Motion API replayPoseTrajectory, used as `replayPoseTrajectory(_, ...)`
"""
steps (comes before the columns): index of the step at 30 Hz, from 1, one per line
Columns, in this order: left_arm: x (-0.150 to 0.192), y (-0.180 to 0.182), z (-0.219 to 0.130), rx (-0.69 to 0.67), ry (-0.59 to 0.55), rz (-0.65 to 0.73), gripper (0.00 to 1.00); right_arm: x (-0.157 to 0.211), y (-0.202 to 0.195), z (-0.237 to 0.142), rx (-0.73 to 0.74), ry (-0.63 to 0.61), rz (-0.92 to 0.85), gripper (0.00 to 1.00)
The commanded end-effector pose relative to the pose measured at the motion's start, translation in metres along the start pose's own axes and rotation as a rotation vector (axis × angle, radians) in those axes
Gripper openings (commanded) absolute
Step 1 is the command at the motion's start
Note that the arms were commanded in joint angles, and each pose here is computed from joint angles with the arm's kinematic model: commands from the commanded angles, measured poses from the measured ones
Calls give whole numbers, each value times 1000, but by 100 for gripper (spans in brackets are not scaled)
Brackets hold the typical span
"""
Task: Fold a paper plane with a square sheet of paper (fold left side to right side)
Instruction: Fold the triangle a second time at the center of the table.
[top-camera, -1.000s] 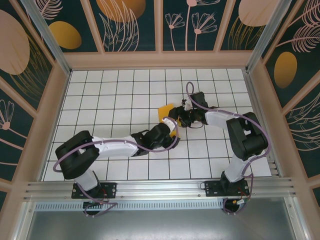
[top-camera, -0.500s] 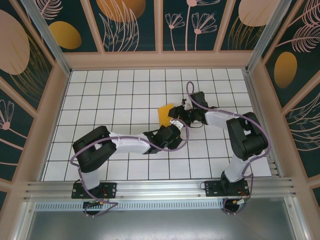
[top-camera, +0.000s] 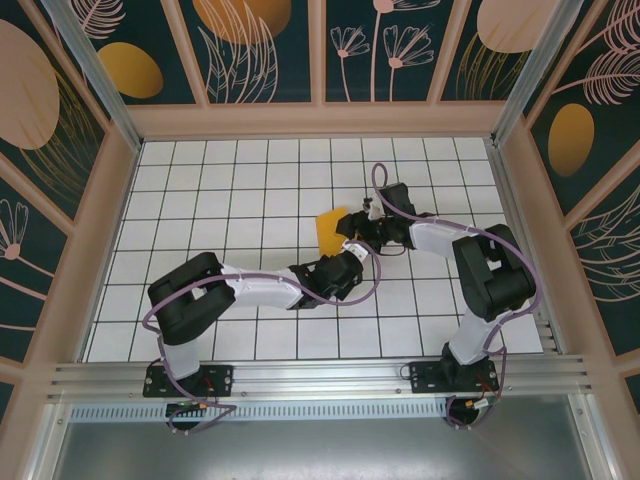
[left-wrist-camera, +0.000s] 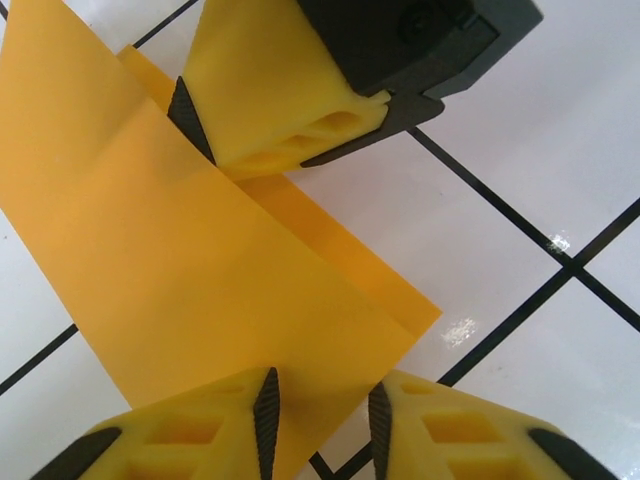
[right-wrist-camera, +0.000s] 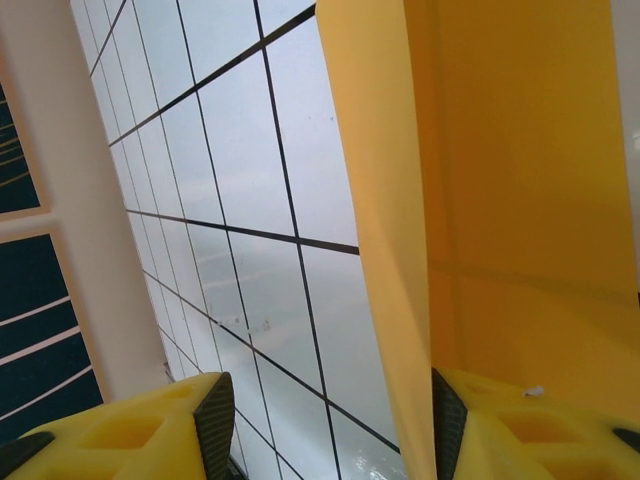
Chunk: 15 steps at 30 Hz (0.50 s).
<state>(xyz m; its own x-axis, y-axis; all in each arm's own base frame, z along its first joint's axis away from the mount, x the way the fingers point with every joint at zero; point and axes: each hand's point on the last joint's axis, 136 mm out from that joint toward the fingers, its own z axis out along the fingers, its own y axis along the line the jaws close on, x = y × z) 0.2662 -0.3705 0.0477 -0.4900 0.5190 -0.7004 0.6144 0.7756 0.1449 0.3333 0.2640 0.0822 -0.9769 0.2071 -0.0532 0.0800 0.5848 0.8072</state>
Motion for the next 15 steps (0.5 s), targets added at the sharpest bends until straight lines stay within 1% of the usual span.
replayPoseTrajectory(1, -4, -1, -1, -8, -7, 4, 27, -6, 2, 2, 19, -9, -28, 56)
replayPoseTrajectory(5, -5, 0, -1, -13, -7, 2, 14, -7, 1, 3, 26, -11, -32, 56)
replayPoseTrajectory(8, -6, 1, -3, -17, -12, -7, 6, -9, 3, 0, 28, -21, -42, 56)
replayPoseTrajectory(11, -9, 2, -6, -14, -22, -14, 1, -13, 6, -5, 36, -42, -54, 57)
replayPoseTrajectory(15, -12, 2, -8, -5, -31, -29, 0, -17, 10, -12, 32, -57, -68, 59)
